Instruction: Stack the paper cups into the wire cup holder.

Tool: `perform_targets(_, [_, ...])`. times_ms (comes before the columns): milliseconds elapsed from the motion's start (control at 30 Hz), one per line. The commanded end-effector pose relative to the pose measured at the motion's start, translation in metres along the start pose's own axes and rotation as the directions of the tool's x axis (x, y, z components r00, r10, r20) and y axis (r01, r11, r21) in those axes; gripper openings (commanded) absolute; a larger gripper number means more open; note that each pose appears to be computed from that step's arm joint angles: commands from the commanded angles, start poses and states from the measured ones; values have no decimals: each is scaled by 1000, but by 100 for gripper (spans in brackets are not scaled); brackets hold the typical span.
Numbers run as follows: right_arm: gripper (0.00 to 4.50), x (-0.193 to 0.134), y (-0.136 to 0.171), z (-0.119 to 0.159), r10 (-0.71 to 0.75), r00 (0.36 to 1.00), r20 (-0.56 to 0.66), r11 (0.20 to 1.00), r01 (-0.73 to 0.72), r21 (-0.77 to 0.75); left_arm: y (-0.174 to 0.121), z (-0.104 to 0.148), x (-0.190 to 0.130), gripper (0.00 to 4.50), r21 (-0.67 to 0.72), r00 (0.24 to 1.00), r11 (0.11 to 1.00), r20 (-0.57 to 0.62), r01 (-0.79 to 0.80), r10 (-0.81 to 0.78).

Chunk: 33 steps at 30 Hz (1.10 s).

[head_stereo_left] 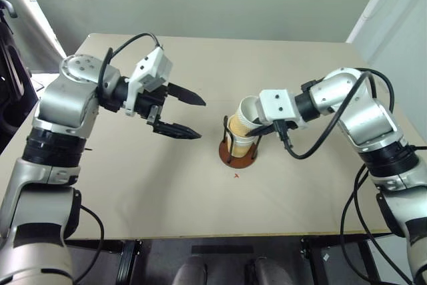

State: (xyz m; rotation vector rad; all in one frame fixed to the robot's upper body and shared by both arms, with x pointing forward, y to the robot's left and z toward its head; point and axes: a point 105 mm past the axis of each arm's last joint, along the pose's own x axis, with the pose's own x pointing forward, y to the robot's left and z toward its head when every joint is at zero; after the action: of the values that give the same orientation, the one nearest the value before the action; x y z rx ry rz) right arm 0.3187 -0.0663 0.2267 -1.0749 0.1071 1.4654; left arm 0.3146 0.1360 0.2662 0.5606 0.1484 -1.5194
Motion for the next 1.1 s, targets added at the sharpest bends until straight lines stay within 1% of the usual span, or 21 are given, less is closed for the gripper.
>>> perform_targets(33, [131, -4, -7, 15, -17, 999, 38, 999, 19, -36, -1, 16, -5, 450, 57, 1000, 998, 22, -12, 11])
perform_targets(133, [237, -7, -12, 30, -37, 990, 136, 999, 34, 25, -1, 13, -7, 450, 53, 1000, 998, 18, -16, 15])
perform_targets(267, [237, -17, -19, 42, -98, 966, 238, 990, 70, 122, 0, 7, -10, 450, 45, 999, 999, 17, -27, 26])
perform_targets(367, [237, -27, -30, 45, -210, 927, 312, 961, 138, 239, 1, 0, -13, 450, 30, 999, 998, 24, -48, 47])
perform_targets(467, [237, -41, -40, 38, -338, 878, 340, 907, 208, 367, 1, -5, -15, 450, 16, 997, 997, 34, -71, 70])
perform_targets(533, [237, -46, -44, 33, -393, 855, 339, 877, 237, 418, 1, -7, -17, 450, 11, 996, 997, 38, -81, 80])
perform_targets(567, [237, -48, -45, 30, -417, 846, 333, 863, 254, 436, 1, -7, -17, 450, 9, 996, 996, 41, -85, 85])
perform_targets(667, [237, -58, -48, -5, -554, 799, 235, 753, 362, 549, 5, -10, -19, 450, -17, 987, 990, 71, -143, 144])
perform_targets(767, [237, -62, -48, -24, -627, 759, 175, 675, 417, 608, 8, -11, -20, 450, -46, 975, 980, 104, -192, 196])
perform_targets(800, [237, -66, -50, -33, -668, 731, 139, 630, 457, 628, 11, -11, -20, 450, -60, 967, 974, 122, -220, 226])
perform_targets(900, [237, -81, -61, -61, -803, 596, 2, 451, 606, 655, 22, -14, -23, 450, -120, 921, 935, 173, -333, 350])
perform_targets(933, [237, -84, -63, -67, -829, 558, -33, 405, 641, 652, 27, -14, -25, 450, -131, 903, 920, 185, -370, 389])
perform_targets(1033, [237, -91, -67, -75, -873, 481, -80, 319, 688, 652, 38, -13, -30, 450, -157, 843, 868, 208, -471, 496])
perform_targets(1100, [237, -98, -71, -83, -903, 411, -127, 233, 716, 658, 46, -14, -33, 450, -174, 794, 823, 217, -541, 568])
